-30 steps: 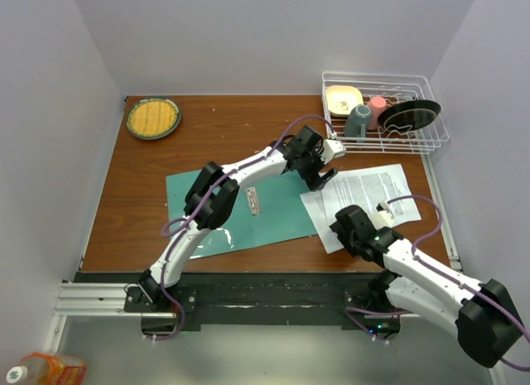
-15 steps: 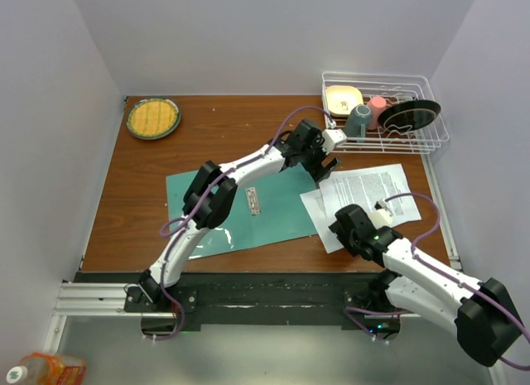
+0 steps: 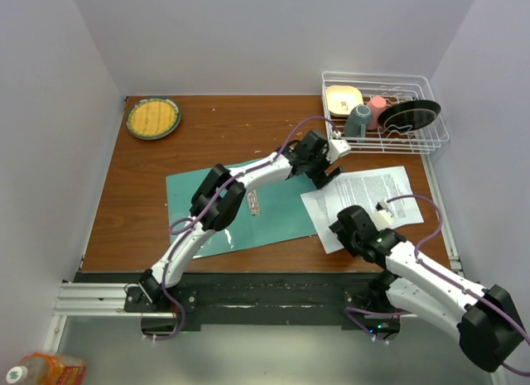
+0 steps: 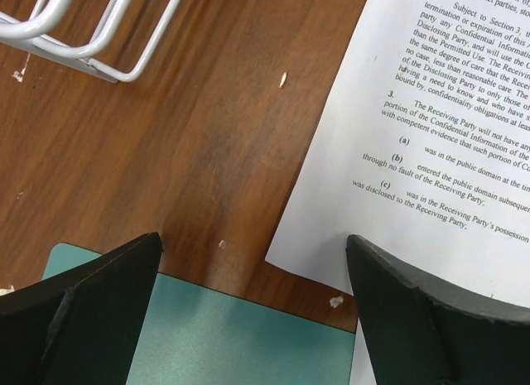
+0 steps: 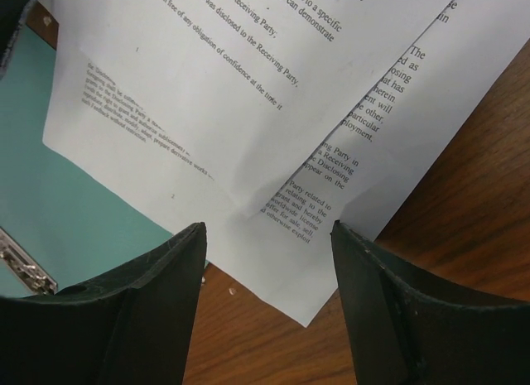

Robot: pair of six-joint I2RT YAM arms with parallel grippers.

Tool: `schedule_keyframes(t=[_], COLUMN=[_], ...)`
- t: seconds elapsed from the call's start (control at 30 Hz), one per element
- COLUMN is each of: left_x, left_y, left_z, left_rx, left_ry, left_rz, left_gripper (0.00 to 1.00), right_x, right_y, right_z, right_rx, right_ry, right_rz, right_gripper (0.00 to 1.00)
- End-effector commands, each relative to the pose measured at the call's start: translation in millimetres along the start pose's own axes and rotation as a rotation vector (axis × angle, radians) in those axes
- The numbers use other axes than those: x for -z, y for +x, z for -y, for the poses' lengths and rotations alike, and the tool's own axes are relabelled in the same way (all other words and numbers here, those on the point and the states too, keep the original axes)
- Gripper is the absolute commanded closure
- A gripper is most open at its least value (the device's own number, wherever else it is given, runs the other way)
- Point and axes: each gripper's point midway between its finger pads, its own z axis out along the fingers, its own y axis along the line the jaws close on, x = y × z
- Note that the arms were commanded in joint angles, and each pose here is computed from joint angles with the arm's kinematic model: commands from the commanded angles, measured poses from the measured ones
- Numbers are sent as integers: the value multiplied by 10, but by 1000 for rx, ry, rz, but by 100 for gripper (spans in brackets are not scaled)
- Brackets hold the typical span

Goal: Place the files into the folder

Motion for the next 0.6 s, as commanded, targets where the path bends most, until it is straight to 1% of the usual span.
schedule_keyframes(t=[0.0, 0.13, 0.27, 0.57], left_x=[68, 133, 165, 224], left_y=[314, 393, 445, 648], left_z=[-41, -30, -47, -9], left_rx=[-46, -40, -40, -40], left_ry=[-50, -57, -69, -57], left_rz=[-115, -144, -163, -217], left_gripper=[0, 0, 0, 0], right_x=[-7, -62, -141, -260], right_y=[-70, -72, -1, -71], right_z=[-37, -77, -68, -133], right_rx=[-45, -55, -52, -53], right_ry=[-8, -15, -3, -10], right_rz=[35, 43, 20, 54], right_gripper=[34, 34, 35, 37])
